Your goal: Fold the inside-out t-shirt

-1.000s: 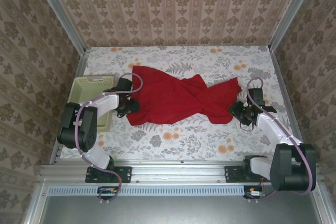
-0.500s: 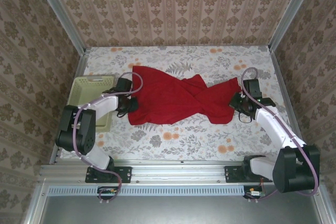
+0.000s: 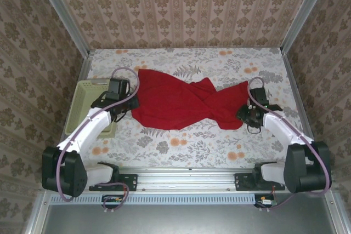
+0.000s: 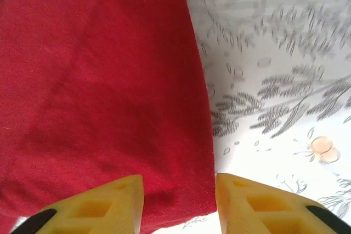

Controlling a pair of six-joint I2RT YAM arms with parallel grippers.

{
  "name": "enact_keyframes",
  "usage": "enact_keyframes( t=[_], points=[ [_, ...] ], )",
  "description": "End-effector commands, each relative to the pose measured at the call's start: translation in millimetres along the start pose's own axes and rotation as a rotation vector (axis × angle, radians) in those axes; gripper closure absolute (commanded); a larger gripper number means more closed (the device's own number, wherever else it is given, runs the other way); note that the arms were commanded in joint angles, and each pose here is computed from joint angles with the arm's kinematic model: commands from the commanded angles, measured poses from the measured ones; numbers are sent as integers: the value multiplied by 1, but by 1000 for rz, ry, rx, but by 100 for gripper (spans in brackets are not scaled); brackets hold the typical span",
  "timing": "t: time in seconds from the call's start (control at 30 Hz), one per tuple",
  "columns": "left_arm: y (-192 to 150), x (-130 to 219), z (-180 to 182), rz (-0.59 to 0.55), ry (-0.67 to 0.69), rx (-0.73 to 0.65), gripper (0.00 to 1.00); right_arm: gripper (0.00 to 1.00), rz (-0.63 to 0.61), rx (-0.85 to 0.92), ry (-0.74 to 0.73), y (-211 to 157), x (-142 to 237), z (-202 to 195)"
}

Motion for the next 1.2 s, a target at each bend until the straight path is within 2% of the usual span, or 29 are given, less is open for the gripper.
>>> enact_keyframes(
  t=[0.0,0.27,0.47,0.57,0.67,0.77,0.87,0.9,0.97,1.07,1.17],
  points=[
    [-5,9,1,3,6,-2,100,60,22,-21,36,2,-9,5],
    [0,24,0,-46,-2,-6,100,100,-44,33,-67,12,2,0],
    [3,27,1,-45,12,-15,100,100,-100,109,-127,16,25,6],
    [6,33,-1,-54,9,-27,100,100,-163,237,-229,21,54,27],
    [10,41,-2,-90,7,-32,100,100,-163,346,-278,24,70,57],
    [11,45,-2,-117,8,-33,100,100,-147,444,-324,25,61,93],
    [10,41,-3,-99,-3,-31,100,100,-81,483,-288,23,33,129],
    [9,39,-3,-95,-6,-28,100,99,-51,490,-261,21,23,141],
    [5,37,-3,-88,-10,-26,100,91,-3,502,-215,17,7,162],
    [2,35,0,-78,3,-29,100,66,20,534,-178,16,-2,182],
    [1,33,1,-68,11,-32,100,59,4,535,-132,19,8,182]
  ],
)
Point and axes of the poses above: each hand's point on the last joint's axis, 136 mm out from that joint toward the fingers, its own x axis back along the fingers, its own z axis along the line the jaws close on, y = z × x, the point moved 7 cm from there along x, back along the fingers, and after that the axes turned 7 degrees about -x, right-handed, at the moved point
